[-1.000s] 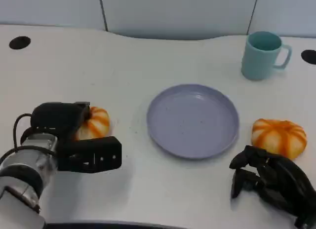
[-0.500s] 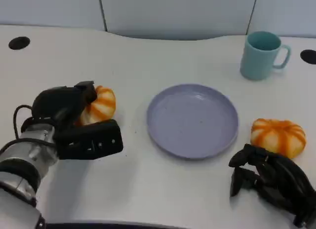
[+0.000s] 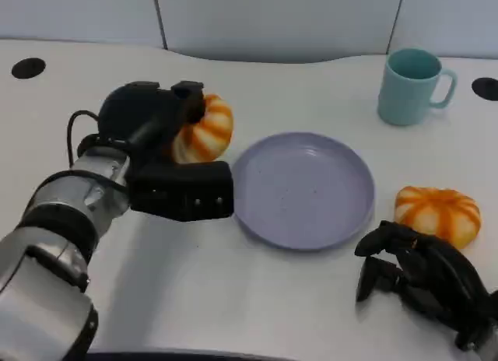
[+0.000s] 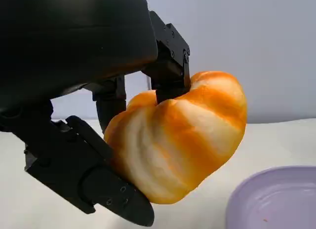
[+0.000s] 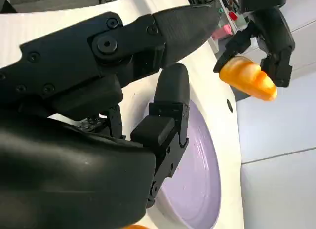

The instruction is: Grasp the bread from the table and place it into the plate.

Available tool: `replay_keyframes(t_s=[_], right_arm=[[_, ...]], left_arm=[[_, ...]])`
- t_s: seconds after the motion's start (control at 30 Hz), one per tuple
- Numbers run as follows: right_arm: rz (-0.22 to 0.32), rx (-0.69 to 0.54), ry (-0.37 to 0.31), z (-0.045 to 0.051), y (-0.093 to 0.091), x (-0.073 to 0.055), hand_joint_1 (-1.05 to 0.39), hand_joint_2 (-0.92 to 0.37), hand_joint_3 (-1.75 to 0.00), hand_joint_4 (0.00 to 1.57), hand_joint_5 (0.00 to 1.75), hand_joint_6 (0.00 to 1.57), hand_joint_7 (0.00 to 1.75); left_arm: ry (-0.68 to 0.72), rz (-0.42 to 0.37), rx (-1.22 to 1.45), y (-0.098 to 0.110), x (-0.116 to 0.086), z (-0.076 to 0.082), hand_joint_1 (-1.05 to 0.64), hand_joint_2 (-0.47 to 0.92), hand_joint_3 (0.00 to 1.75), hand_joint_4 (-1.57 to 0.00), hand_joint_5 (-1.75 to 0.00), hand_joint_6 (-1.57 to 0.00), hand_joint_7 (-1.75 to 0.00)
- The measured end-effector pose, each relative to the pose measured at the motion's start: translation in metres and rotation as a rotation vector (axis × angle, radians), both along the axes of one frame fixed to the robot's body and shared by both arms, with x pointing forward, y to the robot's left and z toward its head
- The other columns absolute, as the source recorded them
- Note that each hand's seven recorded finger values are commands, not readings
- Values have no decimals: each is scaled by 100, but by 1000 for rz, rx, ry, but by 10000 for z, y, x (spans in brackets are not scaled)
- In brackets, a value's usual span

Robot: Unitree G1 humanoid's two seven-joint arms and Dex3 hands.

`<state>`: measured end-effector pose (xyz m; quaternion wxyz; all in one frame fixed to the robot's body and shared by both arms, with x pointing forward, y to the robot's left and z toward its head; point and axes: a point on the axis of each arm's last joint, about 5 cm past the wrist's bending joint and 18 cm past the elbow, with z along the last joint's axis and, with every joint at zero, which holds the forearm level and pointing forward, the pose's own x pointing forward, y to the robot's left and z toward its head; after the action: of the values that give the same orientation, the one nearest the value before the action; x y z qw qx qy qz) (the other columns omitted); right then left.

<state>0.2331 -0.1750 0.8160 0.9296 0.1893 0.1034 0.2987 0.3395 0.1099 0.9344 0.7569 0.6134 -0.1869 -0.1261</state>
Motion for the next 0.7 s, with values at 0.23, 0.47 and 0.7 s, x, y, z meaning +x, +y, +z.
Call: replay_keyframes(t_s=[0.23,0.47,0.7], right_arm=[[10,22,8,-10,58,20,-48,-92,-13,64,159,73,102],[28,35,0,-37,79,41,-49,-92,-9,69,159,74,102],[37,59,19,-34,95,62,-49,-92,-7,68,159,74,98]], left_arm=[[-59,-97,46,-263,47,177,-32,89,13,-88,-175,-60,-171],[-29,-165,80,-472,0,159,-37,88,6,-83,-175,-79,-110],[-21,-230,99,-647,-14,234,-38,91,7,-90,-175,-67,-159]])
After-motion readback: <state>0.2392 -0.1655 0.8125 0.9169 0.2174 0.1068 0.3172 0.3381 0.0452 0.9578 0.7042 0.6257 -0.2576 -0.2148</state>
